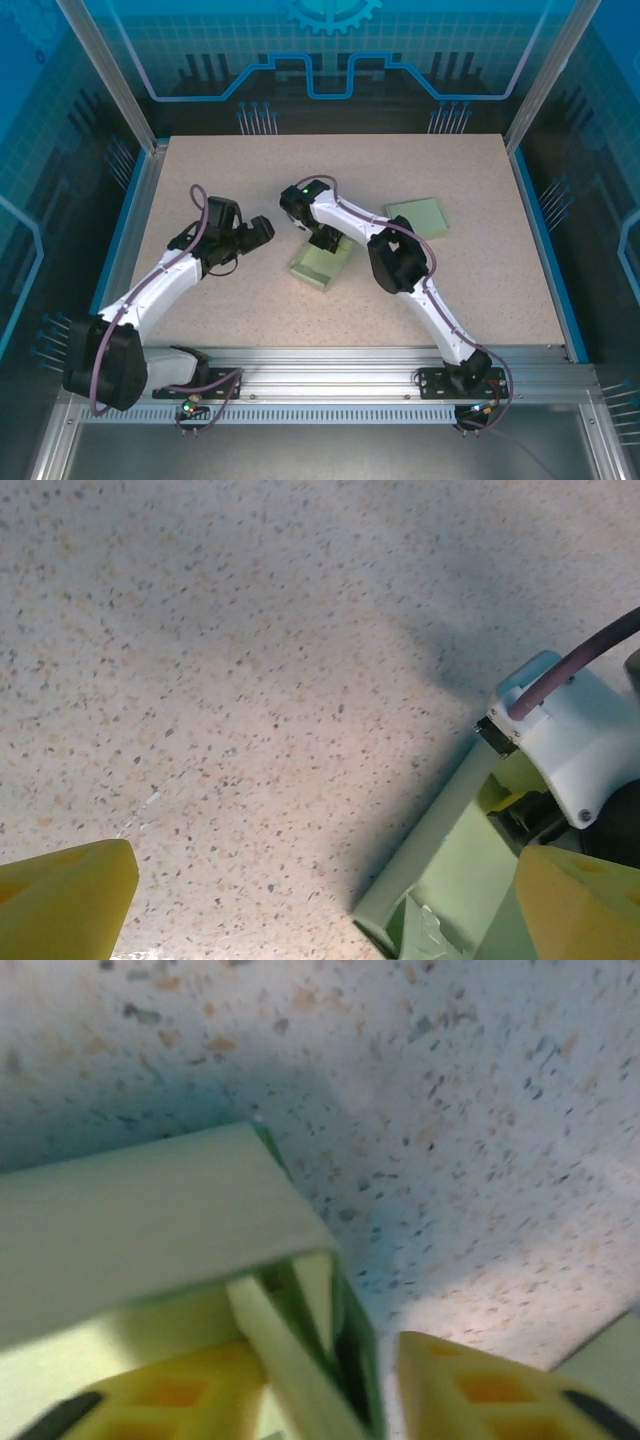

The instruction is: Fold the paper box

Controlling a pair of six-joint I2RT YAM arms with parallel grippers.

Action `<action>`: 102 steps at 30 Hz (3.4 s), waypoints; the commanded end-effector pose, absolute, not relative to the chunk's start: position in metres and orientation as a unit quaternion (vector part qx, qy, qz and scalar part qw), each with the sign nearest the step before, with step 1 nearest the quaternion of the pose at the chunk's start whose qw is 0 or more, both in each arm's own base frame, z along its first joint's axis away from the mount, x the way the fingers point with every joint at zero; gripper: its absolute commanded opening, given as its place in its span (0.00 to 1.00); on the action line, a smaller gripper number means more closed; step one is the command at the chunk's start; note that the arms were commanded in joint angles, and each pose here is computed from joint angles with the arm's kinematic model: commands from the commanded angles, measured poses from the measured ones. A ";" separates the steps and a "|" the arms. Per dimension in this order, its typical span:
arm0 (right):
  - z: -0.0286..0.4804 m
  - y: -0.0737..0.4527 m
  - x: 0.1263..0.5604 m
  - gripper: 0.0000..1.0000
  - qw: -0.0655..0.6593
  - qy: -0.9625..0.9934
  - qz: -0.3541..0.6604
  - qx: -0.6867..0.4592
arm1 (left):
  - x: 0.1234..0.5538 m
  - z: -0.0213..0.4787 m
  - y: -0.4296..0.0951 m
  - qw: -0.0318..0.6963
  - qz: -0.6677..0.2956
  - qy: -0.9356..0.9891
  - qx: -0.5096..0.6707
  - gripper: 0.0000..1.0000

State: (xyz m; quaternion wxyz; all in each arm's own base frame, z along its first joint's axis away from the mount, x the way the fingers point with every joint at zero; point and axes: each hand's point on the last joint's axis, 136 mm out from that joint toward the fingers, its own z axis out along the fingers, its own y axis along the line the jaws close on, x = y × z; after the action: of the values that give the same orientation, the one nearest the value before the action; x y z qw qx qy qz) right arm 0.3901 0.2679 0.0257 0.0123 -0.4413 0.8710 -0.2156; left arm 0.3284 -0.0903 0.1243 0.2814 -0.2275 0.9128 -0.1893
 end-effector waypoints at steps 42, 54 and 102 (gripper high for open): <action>0.238 0.113 0.292 0.83 0.374 0.924 -0.064 0.045 | 0.286 0.021 -0.257 0.120 -0.299 0.944 -0.071 0.39; 0.212 0.086 0.231 0.85 0.348 0.929 0.038 0.119 | 0.296 0.098 -0.238 0.239 -0.282 0.928 -0.036 0.56; 0.075 0.170 0.346 0.58 0.196 0.968 0.127 -0.095 | 0.389 0.116 -0.235 0.340 -0.096 0.866 0.352 0.04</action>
State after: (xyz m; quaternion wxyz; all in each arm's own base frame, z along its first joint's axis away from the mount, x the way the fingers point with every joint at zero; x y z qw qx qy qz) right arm 0.3508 0.1579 0.0828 0.2048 -0.0886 0.9689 0.1072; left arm 0.3929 -0.2343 0.1224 0.3609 0.3095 0.8743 -0.0983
